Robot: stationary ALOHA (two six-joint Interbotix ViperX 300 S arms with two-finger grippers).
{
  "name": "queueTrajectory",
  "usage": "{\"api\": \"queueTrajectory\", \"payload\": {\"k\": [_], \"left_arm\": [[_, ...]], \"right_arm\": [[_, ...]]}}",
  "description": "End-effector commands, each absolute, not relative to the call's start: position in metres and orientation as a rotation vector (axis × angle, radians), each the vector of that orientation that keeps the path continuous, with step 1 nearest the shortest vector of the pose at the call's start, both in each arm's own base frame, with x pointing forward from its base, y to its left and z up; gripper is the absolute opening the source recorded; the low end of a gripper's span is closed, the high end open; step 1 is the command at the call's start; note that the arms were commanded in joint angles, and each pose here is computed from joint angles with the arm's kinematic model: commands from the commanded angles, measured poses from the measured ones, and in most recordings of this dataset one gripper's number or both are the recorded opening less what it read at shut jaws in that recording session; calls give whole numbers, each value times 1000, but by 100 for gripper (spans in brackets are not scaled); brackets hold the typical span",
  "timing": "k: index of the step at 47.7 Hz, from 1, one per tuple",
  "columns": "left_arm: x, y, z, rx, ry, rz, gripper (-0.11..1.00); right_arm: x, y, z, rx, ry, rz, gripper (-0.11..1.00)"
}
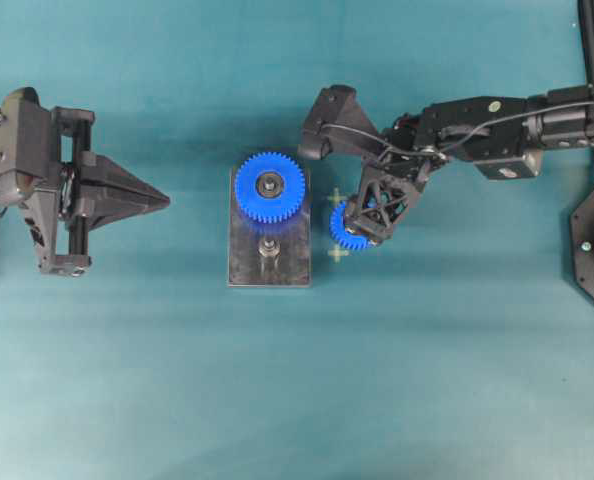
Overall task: Fit the small gear onto the shaft.
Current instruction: 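Grasp the small blue gear with the right gripper and lift it, then carry the gear left over the empty shaft beside the large gear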
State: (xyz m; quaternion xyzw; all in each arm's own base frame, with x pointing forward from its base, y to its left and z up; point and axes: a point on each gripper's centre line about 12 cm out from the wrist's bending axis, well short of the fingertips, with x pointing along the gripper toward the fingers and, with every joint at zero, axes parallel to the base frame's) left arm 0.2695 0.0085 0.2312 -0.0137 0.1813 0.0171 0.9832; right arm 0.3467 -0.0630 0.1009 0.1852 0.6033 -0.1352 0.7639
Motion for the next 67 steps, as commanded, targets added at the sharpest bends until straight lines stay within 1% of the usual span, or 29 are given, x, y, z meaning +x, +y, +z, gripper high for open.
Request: {"api": "queueTrajectory", "payload": {"k": [1, 5, 7, 9, 17, 32, 41, 46, 57, 67], "left_arm": [[272, 8, 237, -27, 339, 32, 0], [271, 8, 237, -27, 339, 32, 0], [271, 8, 237, -25, 342, 32, 0], [271, 8, 235, -27, 345, 32, 0], [269, 8, 233, -26, 349, 32, 0], [269, 8, 236, -28, 342, 32, 0], [269, 8, 236, -28, 342, 32, 0], [269, 8, 236, -28, 340, 32, 0], [269, 8, 236, -28, 339, 32, 0], [268, 8, 236, -28, 340, 32, 0]], "right_arm": [[352, -62, 108, 400, 1289, -290, 74], [355, -60, 110, 391, 1283, -280, 54], [356, -59, 112, 388, 1279, -276, 43], [357, -59, 113, 387, 1276, -275, 35], [361, -58, 121, 402, 1260, -276, 34], [380, -49, 190, 394, 1247, -223, 34], [404, -37, 216, 365, 1213, -178, 34], [418, -34, 218, 352, 1200, -163, 34], [442, -23, 207, 320, 1211, -129, 34], [456, -18, 203, 307, 1213, -112, 34]]}}
